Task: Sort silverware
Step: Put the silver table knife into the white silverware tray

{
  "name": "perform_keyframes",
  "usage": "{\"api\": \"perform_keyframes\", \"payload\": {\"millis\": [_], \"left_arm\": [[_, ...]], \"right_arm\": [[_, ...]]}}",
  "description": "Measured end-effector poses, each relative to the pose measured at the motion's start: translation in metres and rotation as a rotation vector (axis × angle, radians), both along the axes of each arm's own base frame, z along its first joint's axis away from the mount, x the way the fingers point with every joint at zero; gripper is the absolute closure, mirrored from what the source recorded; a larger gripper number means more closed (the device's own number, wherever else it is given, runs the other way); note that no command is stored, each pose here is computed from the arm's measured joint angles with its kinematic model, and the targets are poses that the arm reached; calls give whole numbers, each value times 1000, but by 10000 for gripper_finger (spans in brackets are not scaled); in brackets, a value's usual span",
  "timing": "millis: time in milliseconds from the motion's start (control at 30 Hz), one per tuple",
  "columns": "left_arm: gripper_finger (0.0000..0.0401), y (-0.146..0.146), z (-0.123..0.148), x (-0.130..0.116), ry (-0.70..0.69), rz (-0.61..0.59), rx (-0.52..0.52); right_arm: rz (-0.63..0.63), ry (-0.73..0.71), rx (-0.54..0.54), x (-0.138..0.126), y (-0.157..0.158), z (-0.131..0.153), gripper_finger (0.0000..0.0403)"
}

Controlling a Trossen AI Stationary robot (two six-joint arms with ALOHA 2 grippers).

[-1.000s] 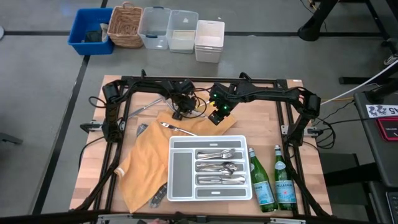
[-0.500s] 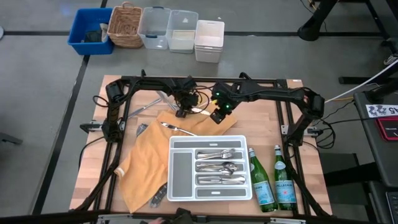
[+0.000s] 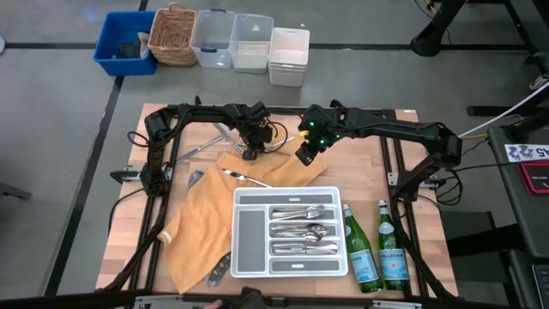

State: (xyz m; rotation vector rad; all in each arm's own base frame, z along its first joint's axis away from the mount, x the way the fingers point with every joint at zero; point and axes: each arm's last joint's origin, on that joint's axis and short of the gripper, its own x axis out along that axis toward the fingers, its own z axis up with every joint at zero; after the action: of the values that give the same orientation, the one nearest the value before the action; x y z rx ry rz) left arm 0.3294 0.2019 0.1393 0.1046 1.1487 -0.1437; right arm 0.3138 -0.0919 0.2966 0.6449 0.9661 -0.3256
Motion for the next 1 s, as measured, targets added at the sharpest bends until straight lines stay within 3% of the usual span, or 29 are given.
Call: {"api": "perform_keyframes", "payload": {"millis": [167, 300, 433, 667, 1000], "left_arm": [[386, -10, 0, 4, 33, -128, 69], [356, -17, -2, 9, 71, -160, 150], [343, -20, -6, 13, 71, -171, 153], [390, -21, -4, 14, 68, -193, 175], [394, -18, 4, 9, 66, -106, 151]], "right_arm": [[0, 3, 1, 0, 0, 0, 302], [0, 3, 1, 0, 0, 0, 302], [0, 3, 0, 0, 0, 0, 302], [0, 5, 1, 0, 0, 0, 302], [0, 9, 3, -1, 0, -1, 302]]}}
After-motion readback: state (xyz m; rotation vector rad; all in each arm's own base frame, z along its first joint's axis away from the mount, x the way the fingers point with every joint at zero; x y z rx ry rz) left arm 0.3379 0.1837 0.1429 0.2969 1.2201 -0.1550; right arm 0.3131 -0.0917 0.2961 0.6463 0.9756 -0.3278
